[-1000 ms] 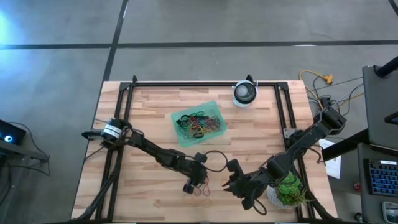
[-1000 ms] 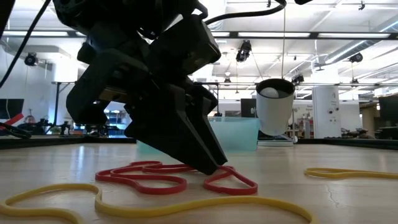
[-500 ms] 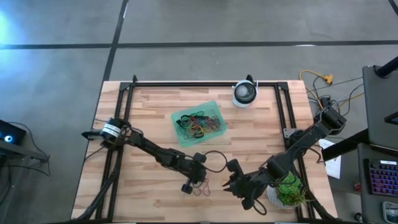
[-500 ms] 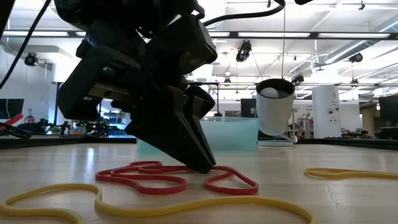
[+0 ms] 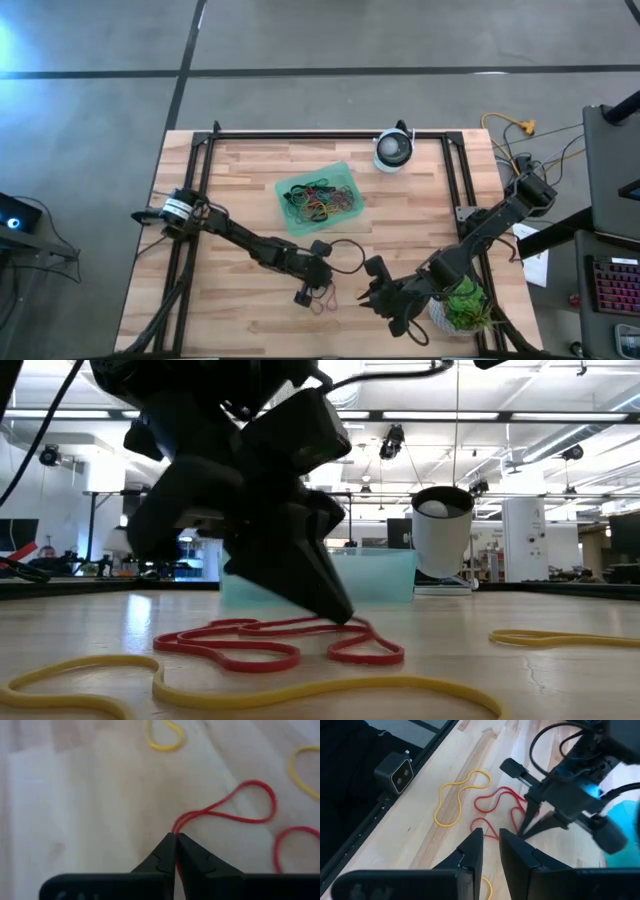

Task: Pick and place rubber bands into bin
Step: Put the red rubber band into the green bin

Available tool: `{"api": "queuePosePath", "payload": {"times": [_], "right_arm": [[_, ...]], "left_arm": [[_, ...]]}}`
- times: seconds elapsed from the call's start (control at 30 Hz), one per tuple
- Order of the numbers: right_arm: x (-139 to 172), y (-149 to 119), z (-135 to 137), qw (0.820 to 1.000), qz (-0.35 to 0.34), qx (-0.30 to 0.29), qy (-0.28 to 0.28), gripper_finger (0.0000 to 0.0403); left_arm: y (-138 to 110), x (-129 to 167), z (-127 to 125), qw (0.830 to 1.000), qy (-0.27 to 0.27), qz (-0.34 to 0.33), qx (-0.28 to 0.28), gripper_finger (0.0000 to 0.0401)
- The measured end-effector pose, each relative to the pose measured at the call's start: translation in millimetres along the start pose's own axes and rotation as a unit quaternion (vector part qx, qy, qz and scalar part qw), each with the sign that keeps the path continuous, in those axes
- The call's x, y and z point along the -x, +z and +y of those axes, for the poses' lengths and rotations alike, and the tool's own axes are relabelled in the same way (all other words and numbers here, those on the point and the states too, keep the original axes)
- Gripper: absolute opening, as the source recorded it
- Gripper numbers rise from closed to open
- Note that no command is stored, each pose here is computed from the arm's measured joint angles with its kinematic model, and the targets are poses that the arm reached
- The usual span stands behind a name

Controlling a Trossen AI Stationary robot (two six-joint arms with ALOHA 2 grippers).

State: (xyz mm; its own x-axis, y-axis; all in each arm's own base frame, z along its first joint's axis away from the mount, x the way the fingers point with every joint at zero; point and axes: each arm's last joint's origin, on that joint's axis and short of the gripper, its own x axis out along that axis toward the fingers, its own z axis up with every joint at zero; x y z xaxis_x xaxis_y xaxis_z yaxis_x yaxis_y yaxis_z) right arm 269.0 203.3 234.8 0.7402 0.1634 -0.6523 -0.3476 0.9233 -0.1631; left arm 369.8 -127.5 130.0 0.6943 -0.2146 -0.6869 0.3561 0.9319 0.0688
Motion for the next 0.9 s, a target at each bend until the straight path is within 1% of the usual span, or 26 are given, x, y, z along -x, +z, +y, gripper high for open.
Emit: {"api": "queuePosePath", "payload": {"times": [0.1, 0.27, 0.43, 0.53, 0.77, 0.9], "right_arm": [[0, 0, 0, 1.0, 0.0, -0.001, 0.0, 0.0057], [0, -1, 0, 1.0, 0.002, -0.001, 0.0, 0.0057], [0, -1, 0, 1.0, 0.001, -0.001, 0.0, 0.0057], [-1, -1, 0, 1.0, 0.002, -0.001, 0.0, 0.0057], [-1, -2, 0, 1.0, 0.002, -0.001, 0.0, 0.0056], [-1, -2, 0, 1.0, 0.002, -0.001, 0.0, 0.0056]], "left_arm": [[5, 4, -2, 1.0, 0.014, -0.009, -0.011, 0.0], [13, 11, -5, 0.999, 0.018, -0.026, -0.017, 0.0], [23, 26, -5, 0.998, 0.047, -0.037, -0.026, 0.0], [30, 40, -5, 0.996, 0.075, -0.043, -0.032, 0.0], [49, 79, -1, 0.989, 0.111, -0.07, -0.064, 0.0], [55, 102, 5, 0.985, 0.135, -0.074, -0.082, 0.0]]}}
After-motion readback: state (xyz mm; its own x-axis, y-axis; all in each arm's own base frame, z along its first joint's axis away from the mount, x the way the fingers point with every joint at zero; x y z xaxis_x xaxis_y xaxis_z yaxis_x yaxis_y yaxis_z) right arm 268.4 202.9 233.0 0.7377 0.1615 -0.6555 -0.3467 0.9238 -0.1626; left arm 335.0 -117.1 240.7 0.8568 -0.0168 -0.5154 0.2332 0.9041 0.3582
